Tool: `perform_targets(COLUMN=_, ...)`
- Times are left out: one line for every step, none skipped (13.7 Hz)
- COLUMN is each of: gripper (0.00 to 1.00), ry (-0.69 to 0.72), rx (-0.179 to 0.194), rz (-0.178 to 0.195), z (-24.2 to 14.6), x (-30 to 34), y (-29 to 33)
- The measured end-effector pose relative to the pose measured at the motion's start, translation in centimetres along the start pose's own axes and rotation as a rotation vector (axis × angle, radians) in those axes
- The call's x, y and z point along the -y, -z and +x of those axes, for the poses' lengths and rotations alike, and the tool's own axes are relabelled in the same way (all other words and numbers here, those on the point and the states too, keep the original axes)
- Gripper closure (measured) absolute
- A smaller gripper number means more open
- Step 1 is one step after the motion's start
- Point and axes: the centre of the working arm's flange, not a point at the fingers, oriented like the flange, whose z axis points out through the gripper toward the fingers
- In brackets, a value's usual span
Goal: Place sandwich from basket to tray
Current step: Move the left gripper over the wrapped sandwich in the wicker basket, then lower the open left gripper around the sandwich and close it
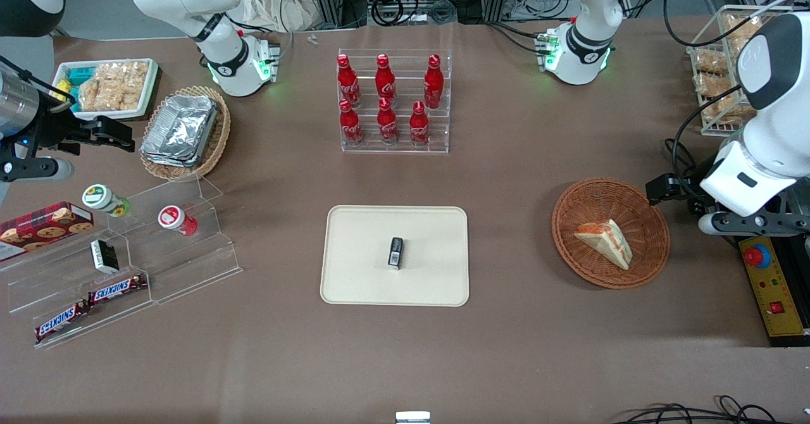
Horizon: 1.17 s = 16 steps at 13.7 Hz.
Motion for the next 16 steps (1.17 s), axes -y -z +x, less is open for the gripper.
perform_targets(gripper=0.0, ry=0.001, rx=0.0, rz=0.0, z=0.0, x=0.0, y=0.0)
perform_targets(gripper=0.0, ry=0.001, rx=0.0, rz=0.0, z=0.0, x=0.0, y=0.0)
perform_targets(gripper=0.0, ry=0.003, rx=0.0, rz=0.0, z=0.0, x=0.0, y=0.0)
perform_targets(gripper=0.0, ry=0.006, rx=0.0, rz=0.0, z=0.0, x=0.1, y=0.0)
perform_targets(gripper=0.0, ry=0.013, rx=0.001, rz=0.0, z=0.0, x=0.2, y=0.0)
perform_targets(gripper=0.0, ry=0.035, rx=0.005, rz=0.0, z=0.0, x=0.3, y=-0.3)
perform_targets(gripper=0.0, ry=0.08, rx=0.013, rz=0.0, z=0.1, x=0.4, y=-0.7)
perform_targets(gripper=0.0, ry=0.144, rx=0.023, rz=0.0, z=0.2, x=0.5, y=-1.3)
perform_targets(gripper=0.0, ry=0.219, rx=0.036, rz=0.001, z=0.4, x=0.6, y=-2.2)
perform_targets(gripper=0.0, ry=0.284, rx=0.046, rz=0.001, z=0.6, x=0.6, y=-3.2)
perform_targets(gripper=0.0, ry=0.346, rx=0.055, rz=0.001, z=0.8, x=0.7, y=-4.3)
perform_targets(gripper=0.0, ry=0.42, rx=0.061, rz=0.001, z=1.1, x=0.8, y=-5.6)
perform_targets(gripper=0.0, ry=0.503, rx=0.058, rz=-0.001, z=1.5, x=0.9, y=-7.1)
perform_targets(gripper=0.0, ry=0.592, rx=0.048, rz=-0.006, z=1.8, x=0.9, y=-8.8)
perform_targets(gripper=0.0, ry=0.676, rx=0.04, rz=-0.011, z=2.1, x=0.9, y=-10.7)
perform_targets(gripper=0.0, ry=0.74, rx=0.038, rz=-0.011, z=2.1, x=0.9, y=-12.6)
